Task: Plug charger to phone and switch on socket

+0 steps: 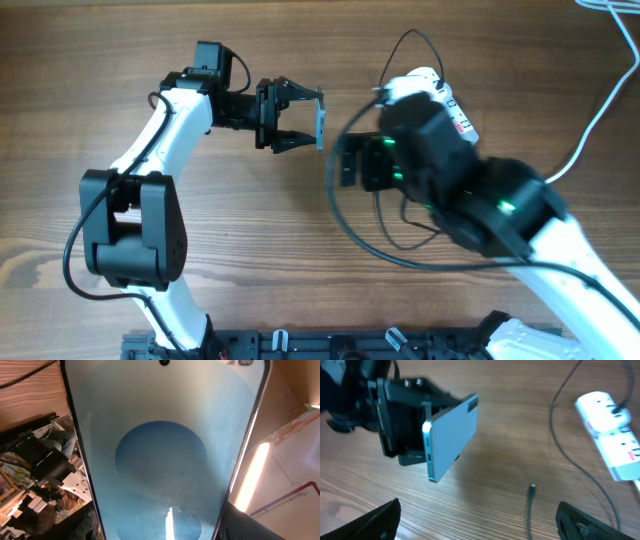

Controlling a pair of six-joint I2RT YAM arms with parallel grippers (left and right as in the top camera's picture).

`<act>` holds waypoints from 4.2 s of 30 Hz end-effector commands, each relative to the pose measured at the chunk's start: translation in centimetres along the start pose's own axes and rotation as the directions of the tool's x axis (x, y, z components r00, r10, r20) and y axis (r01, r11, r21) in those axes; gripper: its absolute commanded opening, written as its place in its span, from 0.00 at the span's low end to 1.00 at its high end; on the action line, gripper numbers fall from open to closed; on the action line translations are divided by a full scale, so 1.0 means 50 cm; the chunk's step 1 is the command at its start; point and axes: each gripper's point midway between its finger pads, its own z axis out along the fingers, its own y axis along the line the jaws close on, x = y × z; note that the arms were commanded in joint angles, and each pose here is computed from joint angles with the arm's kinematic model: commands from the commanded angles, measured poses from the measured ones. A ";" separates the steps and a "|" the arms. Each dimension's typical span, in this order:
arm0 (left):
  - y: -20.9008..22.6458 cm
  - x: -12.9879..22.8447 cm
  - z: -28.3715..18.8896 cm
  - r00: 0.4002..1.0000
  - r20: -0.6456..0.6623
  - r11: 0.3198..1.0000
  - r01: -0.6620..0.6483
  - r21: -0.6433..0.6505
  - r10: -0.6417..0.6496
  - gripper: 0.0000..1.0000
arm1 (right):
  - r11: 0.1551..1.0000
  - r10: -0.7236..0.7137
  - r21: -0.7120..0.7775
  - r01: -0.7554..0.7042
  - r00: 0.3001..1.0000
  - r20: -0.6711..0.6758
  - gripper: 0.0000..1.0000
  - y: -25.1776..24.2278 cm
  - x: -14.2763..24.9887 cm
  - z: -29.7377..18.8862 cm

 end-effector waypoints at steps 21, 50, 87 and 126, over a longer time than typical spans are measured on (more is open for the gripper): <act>-0.024 0.022 0.002 0.996 0.002 0.996 -0.087 -0.001 0.087 0.68 | 0.991 0.079 0.100 -0.090 0.992 0.102 0.68 0.080 -0.021 0.150; -0.028 0.022 0.002 0.994 -0.001 0.994 -0.107 0.002 0.107 0.67 | 0.985 0.004 0.173 -0.027 0.991 0.135 0.54 0.069 -0.035 0.197; -0.037 0.030 -0.001 0.991 -0.026 0.991 -0.129 0.022 0.130 0.71 | 0.907 0.343 0.156 -0.391 0.901 0.266 0.05 0.044 -0.057 0.188; -0.046 0.031 0.000 0.996 -0.042 0.997 -0.080 0.025 0.081 0.44 | 0.243 0.961 -0.130 -0.961 0.221 0.164 0.05 0.079 -0.055 0.164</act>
